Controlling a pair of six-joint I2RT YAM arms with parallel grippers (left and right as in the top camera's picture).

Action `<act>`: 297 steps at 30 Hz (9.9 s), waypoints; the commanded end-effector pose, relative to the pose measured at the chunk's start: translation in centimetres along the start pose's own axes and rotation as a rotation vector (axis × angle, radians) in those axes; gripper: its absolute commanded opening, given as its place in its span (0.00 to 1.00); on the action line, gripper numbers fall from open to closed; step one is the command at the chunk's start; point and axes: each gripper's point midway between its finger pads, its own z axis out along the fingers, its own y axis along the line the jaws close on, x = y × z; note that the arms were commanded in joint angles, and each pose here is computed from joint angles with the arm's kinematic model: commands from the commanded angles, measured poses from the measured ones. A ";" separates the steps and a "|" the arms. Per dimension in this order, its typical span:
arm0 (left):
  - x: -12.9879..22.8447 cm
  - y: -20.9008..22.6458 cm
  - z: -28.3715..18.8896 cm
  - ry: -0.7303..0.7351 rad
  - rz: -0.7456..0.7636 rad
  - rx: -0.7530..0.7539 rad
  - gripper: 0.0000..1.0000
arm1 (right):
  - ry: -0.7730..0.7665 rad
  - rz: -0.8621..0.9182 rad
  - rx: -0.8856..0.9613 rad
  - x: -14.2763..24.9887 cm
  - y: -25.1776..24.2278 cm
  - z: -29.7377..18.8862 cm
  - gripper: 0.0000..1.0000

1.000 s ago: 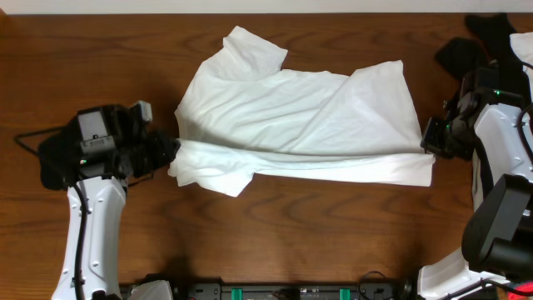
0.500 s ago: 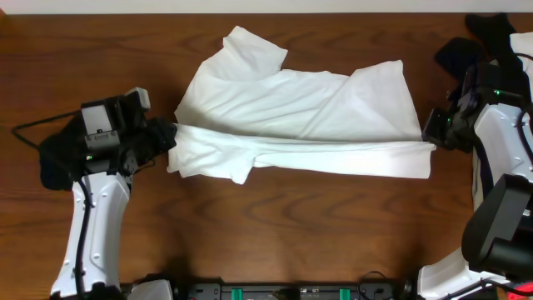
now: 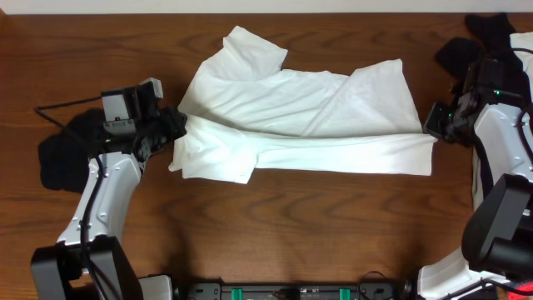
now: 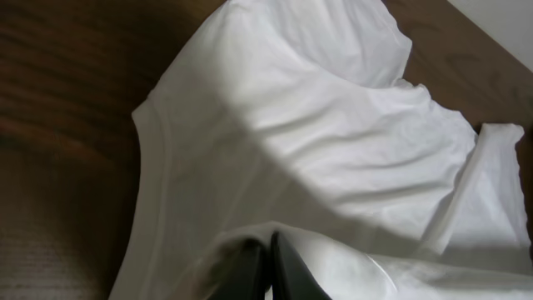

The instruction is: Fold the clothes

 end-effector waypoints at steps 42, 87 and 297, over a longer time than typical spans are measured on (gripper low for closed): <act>0.5 1.7 3.4 0.015 0.027 -0.122 0.06 | -0.080 -0.038 0.017 -2.0 2.8 4.4 0.04; -0.3 2.5 3.4 -0.027 0.039 -0.181 0.07 | -0.059 -0.060 -0.028 -1.3 3.6 4.7 0.23; 7.7 7.5 6.0 0.293 -0.123 -0.177 0.09 | 0.323 -0.088 0.073 11.5 -0.7 10.8 0.06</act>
